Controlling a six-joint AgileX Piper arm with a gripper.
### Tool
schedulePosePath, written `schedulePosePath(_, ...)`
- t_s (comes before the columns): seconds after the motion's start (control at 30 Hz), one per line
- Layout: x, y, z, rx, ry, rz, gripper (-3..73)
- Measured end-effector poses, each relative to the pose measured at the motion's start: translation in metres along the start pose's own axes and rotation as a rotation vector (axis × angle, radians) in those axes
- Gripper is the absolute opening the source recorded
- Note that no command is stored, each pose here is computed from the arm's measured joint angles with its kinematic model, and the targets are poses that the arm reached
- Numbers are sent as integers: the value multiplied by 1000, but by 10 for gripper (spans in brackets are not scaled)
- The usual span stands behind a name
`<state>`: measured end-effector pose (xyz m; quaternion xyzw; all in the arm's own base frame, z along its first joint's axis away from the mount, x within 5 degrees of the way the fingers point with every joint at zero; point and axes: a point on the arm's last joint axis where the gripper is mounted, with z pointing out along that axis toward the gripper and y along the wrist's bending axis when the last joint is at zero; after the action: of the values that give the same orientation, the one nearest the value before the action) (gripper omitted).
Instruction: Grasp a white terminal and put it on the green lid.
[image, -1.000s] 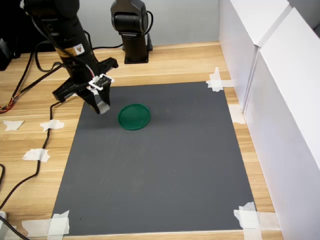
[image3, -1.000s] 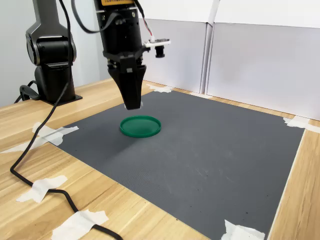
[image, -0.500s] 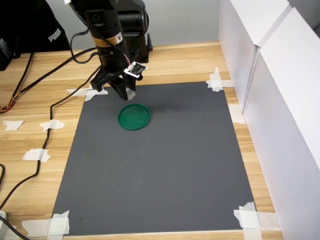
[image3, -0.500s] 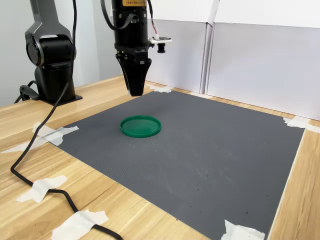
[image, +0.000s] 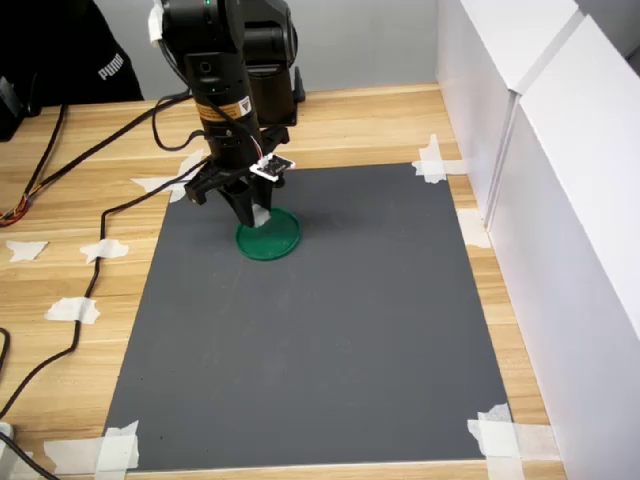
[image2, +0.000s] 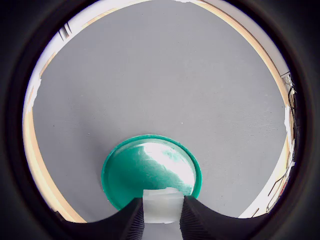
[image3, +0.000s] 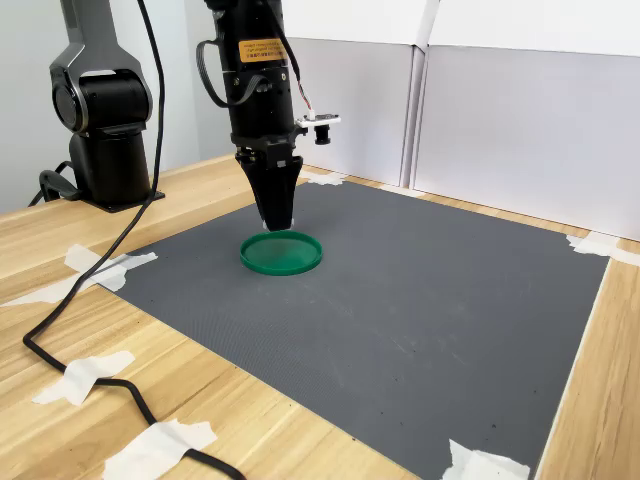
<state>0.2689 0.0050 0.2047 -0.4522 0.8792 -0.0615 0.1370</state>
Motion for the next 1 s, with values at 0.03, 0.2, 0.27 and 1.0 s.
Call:
schedulePosePath(0.03, 0, 0, 1, -4, 2, 1, 269)
schedulePosePath(0.2, 0, 1, 3, -16, 1, 9, 269)
schedulePosePath(0.27, -1, 1, 3, -23, 0, 12, 272)
schedulePosePath(1.0, 2, 7, -27, 17, -41, 46, 568)
